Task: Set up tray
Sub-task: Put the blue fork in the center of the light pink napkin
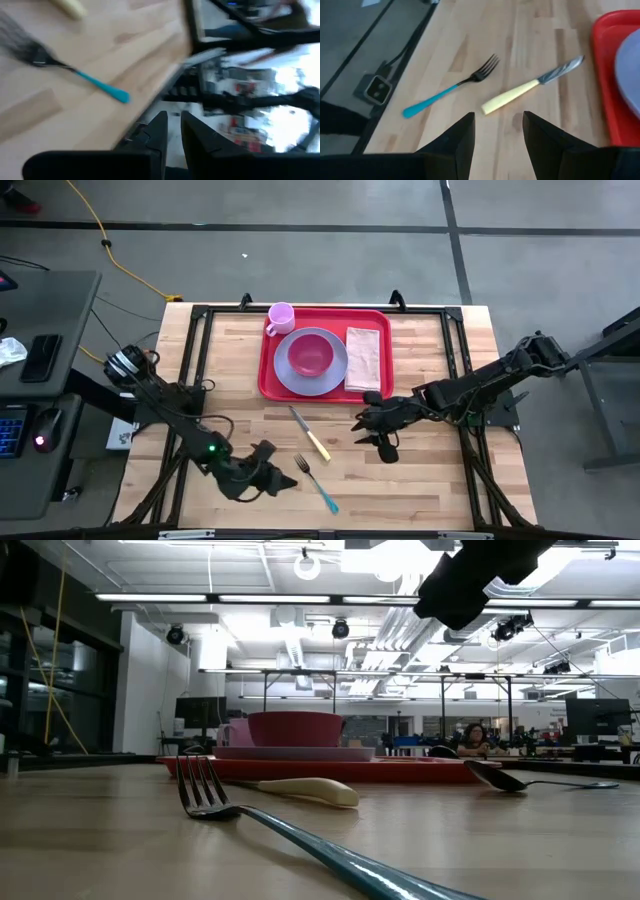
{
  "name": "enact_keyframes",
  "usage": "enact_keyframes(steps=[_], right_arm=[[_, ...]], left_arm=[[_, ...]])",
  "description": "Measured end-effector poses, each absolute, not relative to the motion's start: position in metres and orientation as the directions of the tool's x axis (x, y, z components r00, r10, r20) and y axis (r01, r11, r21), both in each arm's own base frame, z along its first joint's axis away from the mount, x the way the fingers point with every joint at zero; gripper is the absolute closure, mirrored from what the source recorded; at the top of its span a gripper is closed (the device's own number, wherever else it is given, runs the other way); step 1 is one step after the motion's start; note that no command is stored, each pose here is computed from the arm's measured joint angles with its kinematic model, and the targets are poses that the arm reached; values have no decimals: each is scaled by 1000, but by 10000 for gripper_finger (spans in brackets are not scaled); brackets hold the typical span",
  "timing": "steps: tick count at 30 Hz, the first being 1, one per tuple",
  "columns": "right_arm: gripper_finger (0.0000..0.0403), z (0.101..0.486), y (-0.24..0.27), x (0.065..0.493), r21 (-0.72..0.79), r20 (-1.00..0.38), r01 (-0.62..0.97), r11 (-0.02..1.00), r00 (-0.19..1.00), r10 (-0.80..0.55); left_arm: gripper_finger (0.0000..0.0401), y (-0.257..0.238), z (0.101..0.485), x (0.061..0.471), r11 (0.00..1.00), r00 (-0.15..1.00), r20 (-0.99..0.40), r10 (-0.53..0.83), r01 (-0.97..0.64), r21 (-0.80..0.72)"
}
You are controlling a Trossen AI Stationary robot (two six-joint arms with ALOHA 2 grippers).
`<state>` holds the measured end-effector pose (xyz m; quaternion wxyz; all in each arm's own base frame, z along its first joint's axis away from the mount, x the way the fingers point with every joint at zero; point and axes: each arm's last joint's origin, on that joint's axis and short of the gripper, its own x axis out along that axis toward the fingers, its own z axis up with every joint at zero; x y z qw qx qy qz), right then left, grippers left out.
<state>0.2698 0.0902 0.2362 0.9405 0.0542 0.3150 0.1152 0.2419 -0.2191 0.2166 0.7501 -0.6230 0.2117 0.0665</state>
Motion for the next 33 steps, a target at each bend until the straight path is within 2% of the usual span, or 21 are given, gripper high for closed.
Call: enact_keyframes(steps=[5,10,14,17,25,33], right_arm=[[259,235,92,269,206,-587,-238,949,746,315],[259,235,92,268,209,-590,-261,943,735,334],[259,235,92,268,206,-592,-262,943,734,334],[259,234,92,268,206,-597,-261,943,730,333],[259,233,92,267,206,-607,-258,944,723,330],[259,233,91,267,200,-608,-246,948,728,317]], left_arm=[[316,-208,200,252,211,852,-509,-121,-479,-852],[316,-185,191,260,154,782,-619,-73,-604,-782],[316,-166,186,269,111,718,-688,-110,-679,-726],[316,-154,183,274,135,675,-726,-127,-714,-687],[316,-146,182,277,254,648,-744,-162,-701,-666],[316,-144,176,270,294,583,-803,-127,-751,-592]])
